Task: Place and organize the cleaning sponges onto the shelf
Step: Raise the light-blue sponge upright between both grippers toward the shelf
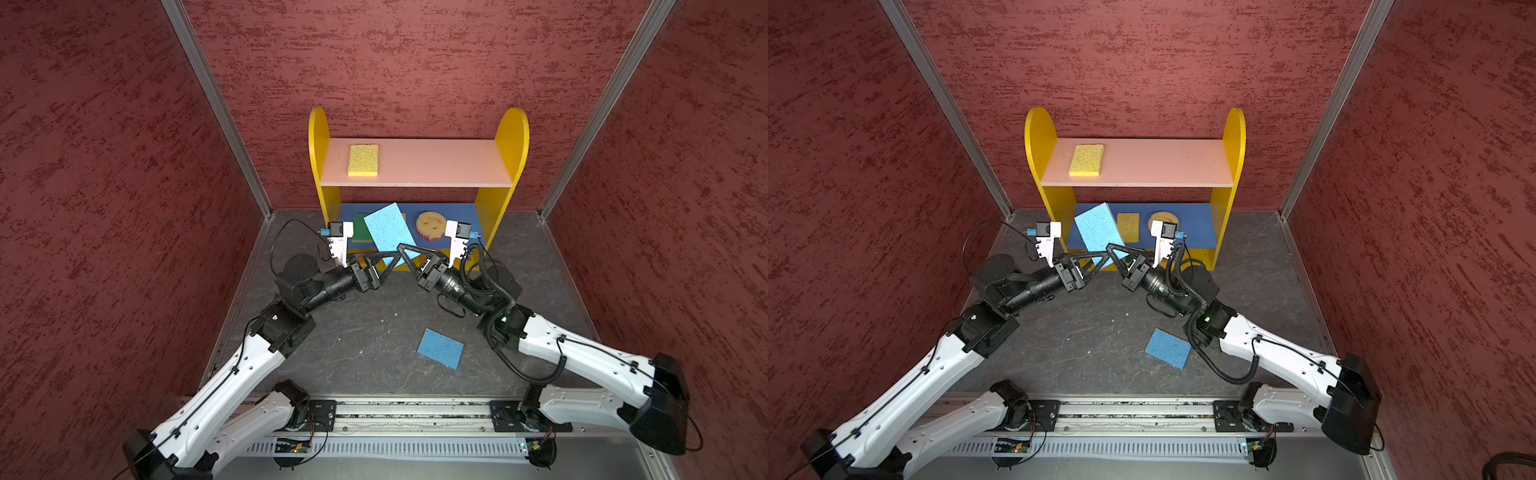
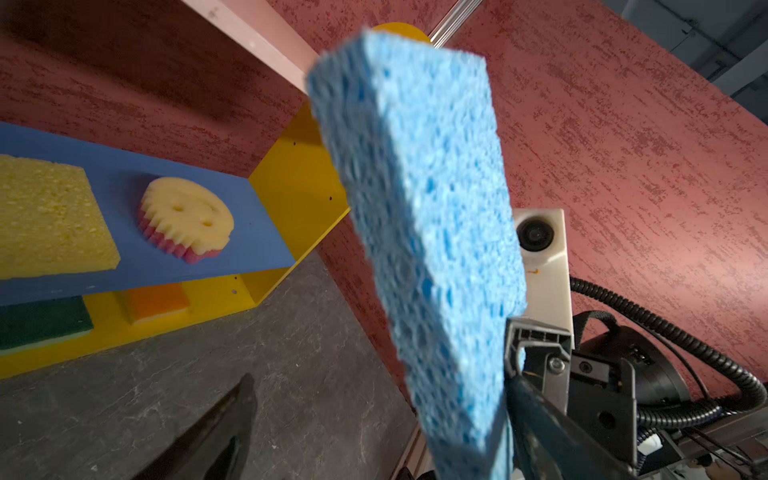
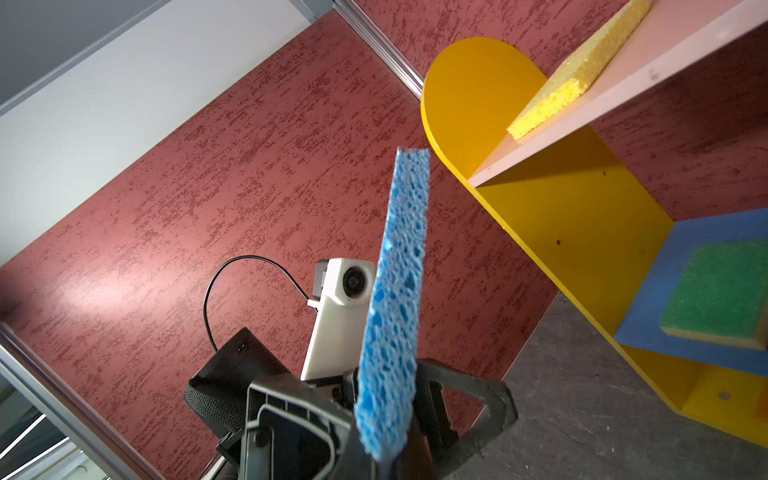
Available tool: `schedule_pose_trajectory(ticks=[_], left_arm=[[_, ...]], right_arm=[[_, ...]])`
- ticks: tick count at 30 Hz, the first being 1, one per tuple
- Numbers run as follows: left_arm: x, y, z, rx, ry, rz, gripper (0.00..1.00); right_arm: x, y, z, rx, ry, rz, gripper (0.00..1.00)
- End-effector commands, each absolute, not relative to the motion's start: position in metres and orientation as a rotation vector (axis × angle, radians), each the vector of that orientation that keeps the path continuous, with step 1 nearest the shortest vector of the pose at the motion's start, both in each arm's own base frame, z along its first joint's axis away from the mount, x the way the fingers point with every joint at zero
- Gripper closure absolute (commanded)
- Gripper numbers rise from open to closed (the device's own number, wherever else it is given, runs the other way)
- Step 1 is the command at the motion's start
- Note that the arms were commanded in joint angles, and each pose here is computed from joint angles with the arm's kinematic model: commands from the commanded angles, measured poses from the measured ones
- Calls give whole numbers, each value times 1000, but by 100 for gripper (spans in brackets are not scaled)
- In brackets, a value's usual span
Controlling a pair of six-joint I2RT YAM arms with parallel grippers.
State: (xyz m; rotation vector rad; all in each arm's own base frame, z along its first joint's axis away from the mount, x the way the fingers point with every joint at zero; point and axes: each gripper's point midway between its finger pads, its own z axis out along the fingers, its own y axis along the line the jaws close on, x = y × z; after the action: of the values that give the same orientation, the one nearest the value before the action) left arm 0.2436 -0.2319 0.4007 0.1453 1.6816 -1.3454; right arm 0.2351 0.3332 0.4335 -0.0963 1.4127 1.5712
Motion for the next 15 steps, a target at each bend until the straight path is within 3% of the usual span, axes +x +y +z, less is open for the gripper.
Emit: schedule_pose_trajectory(ticks=[1, 4, 9, 13, 15], left_arm=[[240, -226, 446, 178, 1521, -1332, 26], [233, -222, 464, 183, 1453, -1354, 46], [229, -220, 481, 203, 1423, -1350, 92], [227, -218, 487, 213, 1426, -1330, 100], [227, -216, 489, 211, 1432, -1313, 100]], right_arm=[[236, 324, 448, -26, 1332, 1565, 100], [236, 322, 445, -4, 1331, 1566, 100], [233, 328, 448, -19, 1326, 1585, 100], [231, 333, 450, -33, 1334, 1592, 99], [230, 331, 450, -38, 1329, 1582, 84]])
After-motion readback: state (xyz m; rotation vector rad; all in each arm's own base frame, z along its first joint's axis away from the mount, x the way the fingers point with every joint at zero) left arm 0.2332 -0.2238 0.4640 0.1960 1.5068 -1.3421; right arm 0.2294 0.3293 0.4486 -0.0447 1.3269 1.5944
